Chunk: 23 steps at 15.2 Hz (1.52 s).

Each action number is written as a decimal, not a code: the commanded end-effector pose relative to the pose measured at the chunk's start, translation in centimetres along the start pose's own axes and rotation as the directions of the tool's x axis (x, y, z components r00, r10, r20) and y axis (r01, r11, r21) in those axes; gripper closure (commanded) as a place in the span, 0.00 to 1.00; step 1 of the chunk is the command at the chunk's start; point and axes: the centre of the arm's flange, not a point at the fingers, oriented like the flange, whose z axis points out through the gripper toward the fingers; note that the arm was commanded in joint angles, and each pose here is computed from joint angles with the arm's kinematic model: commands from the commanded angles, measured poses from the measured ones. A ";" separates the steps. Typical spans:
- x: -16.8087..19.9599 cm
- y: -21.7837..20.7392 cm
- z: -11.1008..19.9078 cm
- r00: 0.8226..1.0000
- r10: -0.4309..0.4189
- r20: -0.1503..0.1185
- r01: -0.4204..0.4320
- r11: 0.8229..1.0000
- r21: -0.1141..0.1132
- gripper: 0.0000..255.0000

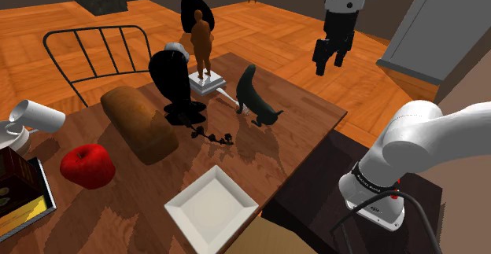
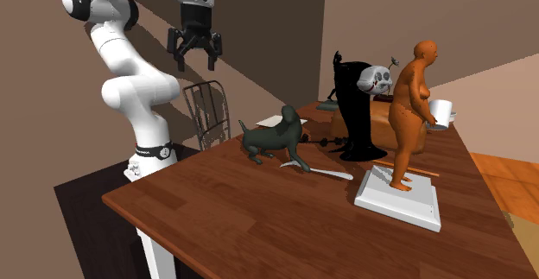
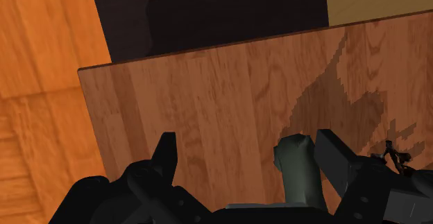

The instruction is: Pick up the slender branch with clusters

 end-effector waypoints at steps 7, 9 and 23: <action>3.3 -5.6 3.7 0.999 0.004 -0.035 -0.004 1.000 0.016 0.00; 4.4 -7.5 4.9 0.999 0.006 -0.046 -0.005 1.000 0.021 0.00; 12.8 -20.7 12.7 0.992 0.019 -0.126 -0.011 0.998 0.058 0.00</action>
